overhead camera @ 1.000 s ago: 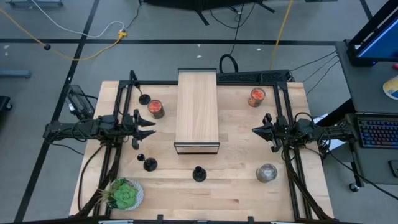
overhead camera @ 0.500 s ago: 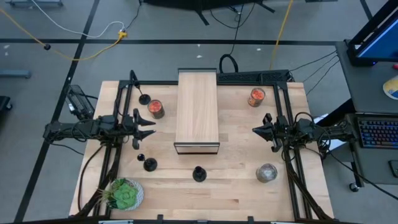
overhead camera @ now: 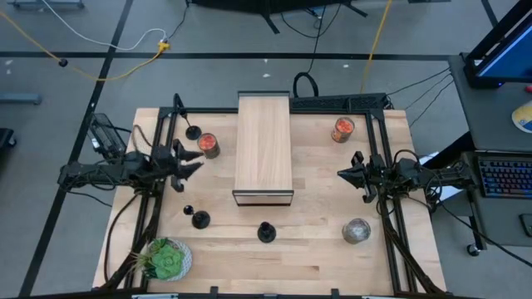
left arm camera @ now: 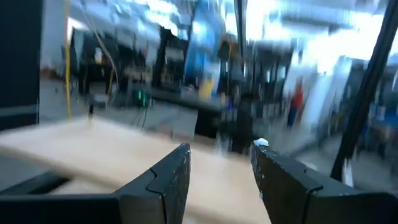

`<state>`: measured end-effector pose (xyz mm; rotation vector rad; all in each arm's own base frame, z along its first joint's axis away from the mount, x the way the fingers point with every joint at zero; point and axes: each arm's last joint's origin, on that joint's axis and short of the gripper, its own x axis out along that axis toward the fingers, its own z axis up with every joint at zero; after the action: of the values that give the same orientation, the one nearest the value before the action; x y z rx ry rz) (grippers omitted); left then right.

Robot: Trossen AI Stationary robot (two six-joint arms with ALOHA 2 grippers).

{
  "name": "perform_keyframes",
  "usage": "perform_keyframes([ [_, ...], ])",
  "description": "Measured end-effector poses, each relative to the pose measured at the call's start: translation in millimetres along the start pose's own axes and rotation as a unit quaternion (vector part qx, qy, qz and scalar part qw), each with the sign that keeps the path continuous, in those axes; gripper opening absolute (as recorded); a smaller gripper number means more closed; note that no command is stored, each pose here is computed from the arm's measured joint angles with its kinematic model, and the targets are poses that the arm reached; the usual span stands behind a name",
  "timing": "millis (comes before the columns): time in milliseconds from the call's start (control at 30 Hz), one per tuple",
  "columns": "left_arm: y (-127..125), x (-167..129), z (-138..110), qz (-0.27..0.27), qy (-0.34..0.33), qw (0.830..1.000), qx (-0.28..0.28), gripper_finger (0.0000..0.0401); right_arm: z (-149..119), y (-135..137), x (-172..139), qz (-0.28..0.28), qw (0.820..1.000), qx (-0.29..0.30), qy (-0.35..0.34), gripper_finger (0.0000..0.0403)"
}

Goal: Pick & Place candle stick holders
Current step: Put the top left black candle holder on the shelf

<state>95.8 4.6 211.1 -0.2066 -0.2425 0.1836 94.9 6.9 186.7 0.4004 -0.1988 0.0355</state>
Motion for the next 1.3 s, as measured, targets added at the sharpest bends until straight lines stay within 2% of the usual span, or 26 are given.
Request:
perform_keyframes([
  [133, -1.4, -1.9, 18.7, 0.007, -0.097, 0.994, -0.040, 0.0175, 0.0, 0.0, 0.0, 0.000, 1.000, 0.000, 0.000, 0.0000],
  [333, -3.8, -1.5, 38.2, 0.025, -0.126, 0.991, -0.034, 0.0175, 0.0, 0.0, 0.0, 0.000, 1.000, 0.000, 0.000, 0.0000],
  [500, -10.9, 10.8, 62.7, 0.040, -0.079, 0.996, 0.006, 0.0175, 0.0, -0.1, 0.0, -0.002, 1.000, -0.001, -0.001, 0.0000],
  [600, -14.2, 25.4, 74.0, 0.088, -0.017, 0.995, 0.033, 0.0175, 0.0, -0.1, 0.0, -0.002, 1.000, -0.001, -0.001, 0.0000],
  [700, -16.9, 41.7, 83.4, 0.147, 0.043, 0.987, 0.058, 0.0175, 0.3, 0.0, 0.0, 0.000, 1.000, 0.000, -0.002, 0.0000],
  [767, -18.4, 52.6, 88.5, 0.192, 0.083, 0.975, 0.075, 0.0175, 0.3, 0.1, 0.0, 0.000, 1.000, -0.001, -0.002, 0.0000],
  [867, -19.4, 68.7, 92.4, 0.269, 0.138, 0.948, 0.099, 0.0175, 0.4, 0.1, 0.0, 0.000, 1.000, -0.001, -0.002, 0.0000],
  [1000, -19.3, 86.3, 98.4, 0.336, 0.189, 0.913, 0.129, 0.0175, 1.3, 0.5, 0.0, 0.002, 1.000, -0.001, -0.007, 0.0000],
  [1133, -10.1, 93.9, 112.0, 0.401, 0.209, 0.883, 0.126, 0.0175, 5.2, 2.0, -0.1, 0.010, 1.000, 0.002, -0.027, 0.0000],
  [1300, 14.8, 84.5, 124.0, 0.503, 0.244, 0.824, 0.096, 0.0175, 11.8, 4.5, -0.8, 0.022, 0.998, 0.005, -0.061, 0.0000],
])
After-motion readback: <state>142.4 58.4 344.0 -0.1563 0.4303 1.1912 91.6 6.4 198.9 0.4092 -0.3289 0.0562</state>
